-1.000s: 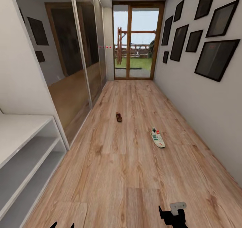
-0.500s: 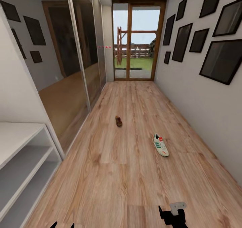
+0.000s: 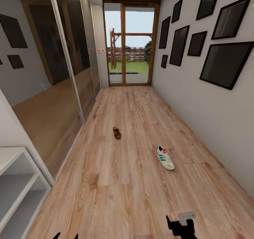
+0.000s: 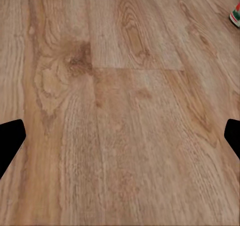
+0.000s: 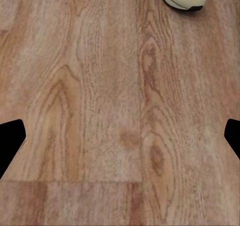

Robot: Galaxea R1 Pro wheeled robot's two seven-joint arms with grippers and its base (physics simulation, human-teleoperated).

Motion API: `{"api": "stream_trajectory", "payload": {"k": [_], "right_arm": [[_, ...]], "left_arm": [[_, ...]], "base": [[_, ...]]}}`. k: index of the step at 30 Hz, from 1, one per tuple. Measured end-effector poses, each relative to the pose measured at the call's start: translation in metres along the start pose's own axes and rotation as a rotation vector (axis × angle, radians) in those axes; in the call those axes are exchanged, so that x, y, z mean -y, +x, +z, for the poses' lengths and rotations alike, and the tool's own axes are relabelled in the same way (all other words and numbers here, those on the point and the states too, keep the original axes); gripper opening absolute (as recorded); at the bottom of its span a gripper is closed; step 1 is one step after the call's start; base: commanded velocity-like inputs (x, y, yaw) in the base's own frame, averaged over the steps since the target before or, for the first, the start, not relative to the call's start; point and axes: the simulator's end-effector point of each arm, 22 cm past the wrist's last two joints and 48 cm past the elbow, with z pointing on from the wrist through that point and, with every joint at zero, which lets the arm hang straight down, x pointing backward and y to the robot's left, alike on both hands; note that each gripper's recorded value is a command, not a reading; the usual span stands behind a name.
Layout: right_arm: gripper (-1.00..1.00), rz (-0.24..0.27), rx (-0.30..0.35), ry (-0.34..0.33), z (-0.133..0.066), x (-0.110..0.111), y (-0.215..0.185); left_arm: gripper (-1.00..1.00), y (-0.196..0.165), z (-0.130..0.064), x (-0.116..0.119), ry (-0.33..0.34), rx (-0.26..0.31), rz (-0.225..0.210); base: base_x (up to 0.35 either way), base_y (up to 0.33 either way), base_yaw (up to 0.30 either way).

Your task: Pick up the two gym shoes and the two sandals from the corridor floor and place them onto the hallstand (shoe rack) in the corridor, making sure they are on the rack and not on the floor. Arrange them so the two gym shoes are next to each other and the two sandals are next to each other.

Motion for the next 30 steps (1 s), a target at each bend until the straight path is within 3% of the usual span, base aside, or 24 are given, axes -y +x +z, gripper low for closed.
{"api": "stream_trajectory", "payload": {"k": [15,30], "right_arm": [[1.0,-0.002,0.001,-0.006,0.0,-0.0007,-0.0007],[1.0,0.0,0.002,0.001,0.0,0.0007,-0.0008]], "left_arm": [[1.0,-0.0004,0.0002,0.0009,0.001,0.001,0.0],[1.0,-0.0002,0.0001,0.0007,0.001,0.001,0.0]], "base": [[0.311,0.12,-0.024],[0.335,0.015,-0.001]]}}
